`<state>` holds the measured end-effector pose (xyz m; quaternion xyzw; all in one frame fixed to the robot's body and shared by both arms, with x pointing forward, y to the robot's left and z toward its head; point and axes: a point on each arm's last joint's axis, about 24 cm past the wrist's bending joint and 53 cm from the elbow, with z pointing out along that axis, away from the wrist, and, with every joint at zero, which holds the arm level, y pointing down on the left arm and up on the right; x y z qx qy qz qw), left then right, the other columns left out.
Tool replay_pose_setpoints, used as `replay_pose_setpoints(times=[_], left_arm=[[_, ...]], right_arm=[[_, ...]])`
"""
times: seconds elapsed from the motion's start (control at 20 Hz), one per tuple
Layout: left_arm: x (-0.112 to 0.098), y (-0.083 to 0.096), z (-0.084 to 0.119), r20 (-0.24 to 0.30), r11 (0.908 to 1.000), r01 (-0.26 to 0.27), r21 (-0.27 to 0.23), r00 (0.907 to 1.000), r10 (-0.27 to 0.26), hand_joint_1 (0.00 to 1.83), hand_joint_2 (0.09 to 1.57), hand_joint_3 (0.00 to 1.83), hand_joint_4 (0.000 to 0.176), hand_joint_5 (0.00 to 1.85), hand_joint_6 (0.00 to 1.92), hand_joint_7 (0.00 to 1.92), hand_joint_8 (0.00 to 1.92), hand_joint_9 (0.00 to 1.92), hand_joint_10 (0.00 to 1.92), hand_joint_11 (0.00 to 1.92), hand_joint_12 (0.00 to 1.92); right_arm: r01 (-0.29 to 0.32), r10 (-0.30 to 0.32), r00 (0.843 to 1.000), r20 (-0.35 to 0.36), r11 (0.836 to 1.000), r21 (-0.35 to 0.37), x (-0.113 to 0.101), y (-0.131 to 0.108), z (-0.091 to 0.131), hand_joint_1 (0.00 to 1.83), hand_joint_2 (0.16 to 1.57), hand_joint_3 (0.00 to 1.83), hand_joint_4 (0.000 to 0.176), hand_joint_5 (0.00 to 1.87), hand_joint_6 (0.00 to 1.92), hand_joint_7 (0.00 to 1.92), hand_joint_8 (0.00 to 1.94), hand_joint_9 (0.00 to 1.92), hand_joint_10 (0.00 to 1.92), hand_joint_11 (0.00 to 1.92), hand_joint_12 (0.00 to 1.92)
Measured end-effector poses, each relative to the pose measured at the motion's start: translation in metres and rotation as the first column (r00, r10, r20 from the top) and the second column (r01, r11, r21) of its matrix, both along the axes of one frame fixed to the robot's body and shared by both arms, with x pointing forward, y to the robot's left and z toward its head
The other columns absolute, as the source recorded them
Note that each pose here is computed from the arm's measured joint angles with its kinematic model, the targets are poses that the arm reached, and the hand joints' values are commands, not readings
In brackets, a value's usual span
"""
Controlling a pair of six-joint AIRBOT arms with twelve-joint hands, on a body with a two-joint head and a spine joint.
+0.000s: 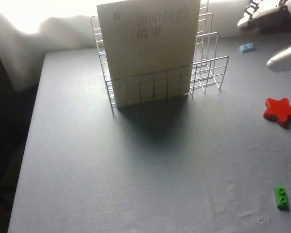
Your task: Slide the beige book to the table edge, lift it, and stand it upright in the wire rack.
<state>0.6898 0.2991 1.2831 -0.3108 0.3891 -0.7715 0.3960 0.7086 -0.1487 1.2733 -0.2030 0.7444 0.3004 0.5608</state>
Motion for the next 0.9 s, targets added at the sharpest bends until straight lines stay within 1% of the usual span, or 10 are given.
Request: replay_pose_setpoints(times=[0.15,0.25,0.35,0.4,0.6,0.65,0.7,0.8,0.85,0.9], left_arm=[[-0.007,0.015,0.010,0.028,0.9870,-0.050,0.153,0.9985,0.046,0.41,1.04,0.01,0.000,0.26,0.01,0.24,0.01,0.25,0.01,0.00,0.68],[-0.014,0.021,0.021,0.066,0.9641,-0.063,0.258,0.9967,0.048,0.40,1.04,0.00,0.000,0.27,0.01,0.25,0.01,0.26,0.01,0.00,0.69],[-0.024,0.016,0.029,0.105,0.9264,-0.056,0.372,0.9943,0.018,0.40,1.04,0.00,0.000,0.27,0.01,0.26,0.01,0.26,0.01,0.00,0.69],[-0.031,0.012,0.032,0.120,0.8909,-0.045,0.452,0.9926,-0.012,0.38,1.04,0.00,0.000,0.28,0.01,0.28,0.01,0.28,0.01,0.00,0.73],[-0.048,-0.004,0.044,0.172,0.8082,-0.028,0.588,0.9808,-0.091,0.38,1.07,0.00,0.000,0.44,0.01,0.42,0.00,0.42,0.01,0.03,0.94],[-0.057,-0.015,0.044,0.182,0.7622,-0.008,0.647,0.9727,-0.144,0.37,1.07,0.00,0.000,0.50,0.01,0.48,0.01,0.47,0.01,0.11,0.95],[-0.063,-0.024,0.041,0.184,0.7298,0.011,0.684,0.9651,-0.187,0.37,1.07,0.00,0.000,0.54,0.01,0.52,0.01,0.51,0.01,0.17,0.95],[-0.068,-0.034,0.034,0.158,0.7153,0.049,0.697,0.9626,-0.220,0.44,1.07,0.00,0.000,0.81,0.07,0.80,0.06,0.79,0.12,0.40,1.15],[-0.068,-0.036,0.030,0.145,0.7105,0.058,0.701,0.9644,-0.221,0.44,1.08,0.00,0.000,0.91,0.07,0.89,0.08,0.80,0.35,0.41,1.29],[-0.068,-0.038,0.028,0.141,0.7070,0.060,0.705,0.9648,-0.222,0.46,1.13,0.01,0.000,1.01,0.29,1.01,0.26,0.83,0.74,0.50,1.47]], right_arm=[[-0.047,0.047,0.999,-0.009,0.998,0.047,-0.010,0.005,0.006,0.12,1.18,0.01,0.000,0.28,0.00,0.28,0.00,0.27,0.00,0.00,0.75],[-0.089,0.090,0.996,-0.014,0.994,0.066,-0.017,0.013,0.008,0.12,1.19,0.01,0.000,0.31,0.01,0.31,0.01,0.30,0.01,0.00,0.80],[-0.137,0.139,0.990,-0.023,0.988,0.069,-0.026,0.021,0.007,0.12,1.20,0.01,0.000,0.31,0.01,0.32,0.01,0.30,0.01,0.00,0.82],[-0.171,0.173,0.985,-0.023,0.983,0.070,-0.033,0.025,0.007,0.13,1.20,0.00,0.000,0.35,0.01,0.36,0.01,0.35,0.02,0.00,0.90],[-0.250,0.250,0.968,0.012,0.963,0.102,-0.047,0.038,0.018,0.24,1.22,0.00,0.000,0.50,0.02,0.52,0.01,0.50,0.02,0.09,1.05],[-0.268,0.266,0.963,0.027,0.955,0.125,-0.051,0.041,0.025,0.28,1.22,0.00,0.000,0.56,0.02,0.58,0.01,0.56,0.02,0.14,1.06],[-0.277,0.275,0.961,0.037,0.951,0.139,-0.053,0.042,0.029,0.29,1.23,0.00,0.000,0.61,0.03,0.63,0.02,0.60,0.03,0.19,1.08],[-0.297,0.292,0.955,0.056,0.945,0.134,-0.056,0.044,0.031,0.37,1.25,0.00,0.000,0.80,0.03,0.81,0.02,0.82,0.07,0.41,1.17],[-0.315,0.309,0.949,0.068,0.940,0.130,-0.060,0.046,0.032,0.41,1.25,0.00,0.000,0.85,0.04,0.86,0.02,0.91,0.11,0.49,1.27],[-0.330,0.321,0.943,0.081,0.934,0.135,-0.062,0.048,0.035,0.44,1.25,0.00,0.000,0.93,0.05,0.98,0.03,0.91,0.41,0.57,1.45]])
